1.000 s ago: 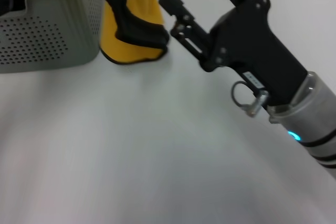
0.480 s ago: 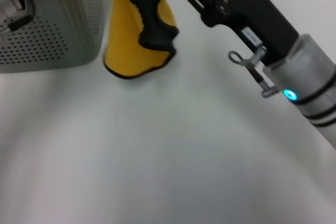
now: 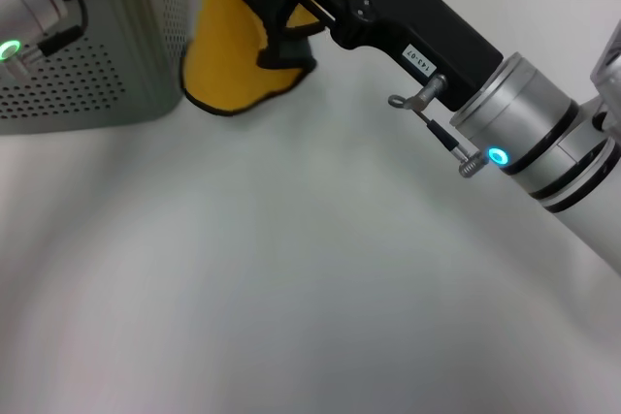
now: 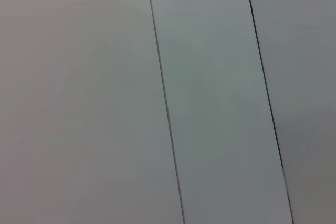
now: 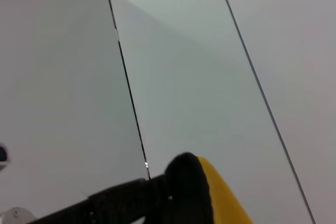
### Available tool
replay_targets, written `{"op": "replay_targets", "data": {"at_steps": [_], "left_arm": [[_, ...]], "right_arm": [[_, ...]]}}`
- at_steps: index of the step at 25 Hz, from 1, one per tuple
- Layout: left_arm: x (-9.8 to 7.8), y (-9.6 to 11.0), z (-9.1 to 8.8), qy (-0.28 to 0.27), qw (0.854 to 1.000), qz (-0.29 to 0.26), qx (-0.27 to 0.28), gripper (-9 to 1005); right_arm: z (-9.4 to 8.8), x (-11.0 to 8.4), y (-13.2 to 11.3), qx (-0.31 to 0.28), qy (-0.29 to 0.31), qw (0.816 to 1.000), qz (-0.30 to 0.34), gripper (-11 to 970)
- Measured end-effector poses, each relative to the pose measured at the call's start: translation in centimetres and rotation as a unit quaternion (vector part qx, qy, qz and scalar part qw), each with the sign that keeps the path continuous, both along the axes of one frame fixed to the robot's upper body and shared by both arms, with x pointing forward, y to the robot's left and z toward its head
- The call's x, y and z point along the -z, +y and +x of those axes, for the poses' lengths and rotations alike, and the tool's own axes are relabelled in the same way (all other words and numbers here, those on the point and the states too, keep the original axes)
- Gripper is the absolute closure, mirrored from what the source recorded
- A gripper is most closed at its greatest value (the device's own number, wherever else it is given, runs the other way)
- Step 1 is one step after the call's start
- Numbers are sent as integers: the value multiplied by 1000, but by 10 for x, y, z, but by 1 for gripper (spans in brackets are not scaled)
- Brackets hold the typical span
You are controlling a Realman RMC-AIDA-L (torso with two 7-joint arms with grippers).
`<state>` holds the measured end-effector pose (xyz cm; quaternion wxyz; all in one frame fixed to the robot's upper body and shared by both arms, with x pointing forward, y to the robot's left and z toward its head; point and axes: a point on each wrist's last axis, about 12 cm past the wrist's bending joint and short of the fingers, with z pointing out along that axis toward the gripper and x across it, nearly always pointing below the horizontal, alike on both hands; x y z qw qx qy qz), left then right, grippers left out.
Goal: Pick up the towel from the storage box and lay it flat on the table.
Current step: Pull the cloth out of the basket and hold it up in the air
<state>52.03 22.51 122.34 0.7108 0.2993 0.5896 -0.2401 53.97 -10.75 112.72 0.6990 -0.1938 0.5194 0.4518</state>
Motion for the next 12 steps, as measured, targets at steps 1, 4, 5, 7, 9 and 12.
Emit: {"op": "replay_targets", "data": {"at_steps": [1,4,5,7,9,12], "left_arm": [[0,0,0,0,1000,0,-1,974],[0,2,-1,-2,1000,0,-8,974],[-1,3,-1,-3,1000,-2,-8,974],[-2,4,-2,-8,1000,-8,-11,974],[-2,6,-3,-14,1000,-12,-15,974],[-1,8,-5,-19,1000,-15,-19,974]], "right_arm": [[0,2,-1,2,6,1000,-2,324],[0,6,-1,3,21,1000,-7,324],[0,7,-1,3,27,1000,-8,324],[0,10,-2,4,37,999,-12,325],[0,13,-3,6,45,999,-17,325],[-1,17,-5,8,52,998,-25,326]]}}
